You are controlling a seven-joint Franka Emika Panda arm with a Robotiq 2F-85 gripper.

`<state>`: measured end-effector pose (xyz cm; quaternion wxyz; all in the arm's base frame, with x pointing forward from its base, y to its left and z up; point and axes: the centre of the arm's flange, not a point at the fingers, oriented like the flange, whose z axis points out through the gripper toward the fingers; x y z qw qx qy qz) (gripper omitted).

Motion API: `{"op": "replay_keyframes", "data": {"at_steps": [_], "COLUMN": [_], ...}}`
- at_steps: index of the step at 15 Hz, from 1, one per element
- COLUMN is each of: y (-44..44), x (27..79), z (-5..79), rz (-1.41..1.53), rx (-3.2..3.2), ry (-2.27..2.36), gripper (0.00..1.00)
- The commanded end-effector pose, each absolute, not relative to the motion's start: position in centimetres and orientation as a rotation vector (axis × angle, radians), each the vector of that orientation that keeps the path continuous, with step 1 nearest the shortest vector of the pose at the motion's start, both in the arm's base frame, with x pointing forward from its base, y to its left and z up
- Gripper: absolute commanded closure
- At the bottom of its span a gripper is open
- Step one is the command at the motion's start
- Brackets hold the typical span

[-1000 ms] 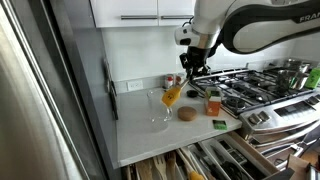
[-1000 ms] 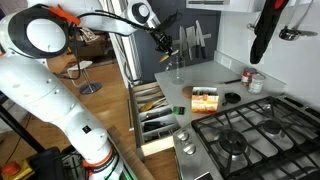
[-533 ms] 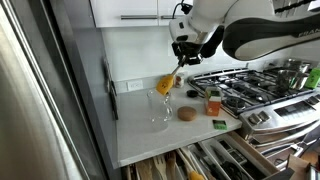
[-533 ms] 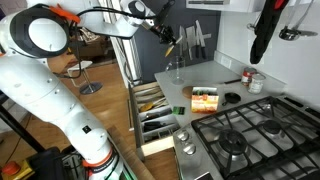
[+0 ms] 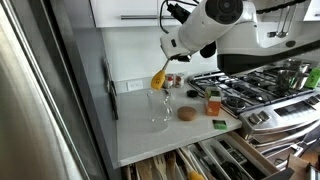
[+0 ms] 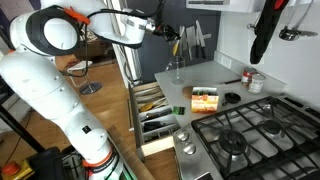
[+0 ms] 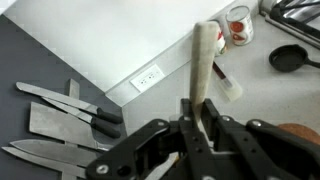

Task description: Pick up the orange and white spatula and put it in the clear jar

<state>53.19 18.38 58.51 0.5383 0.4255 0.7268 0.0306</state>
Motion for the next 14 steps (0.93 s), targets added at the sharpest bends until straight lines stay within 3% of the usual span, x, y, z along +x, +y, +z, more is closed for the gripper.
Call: {"op": "replay_keyframes", "data": {"at_steps": [1,9,10,11,14], "y": [17.6,18.3,18.4,18.4,18.2], "x": [53.9,54.0,54.0,53.9,53.7], "z": [56.6,52.6,52.3,52.2,54.1], "rz": [0.026,-0.036,-0.038,-0.036,-0.015], "rx": [0.947,0.848,0.848,0.851,0.85], "ry": [1.692,1.782,1.786,1.791,1.774], "gripper": [0.96,0.95,0.6,0.59,0.37]}}
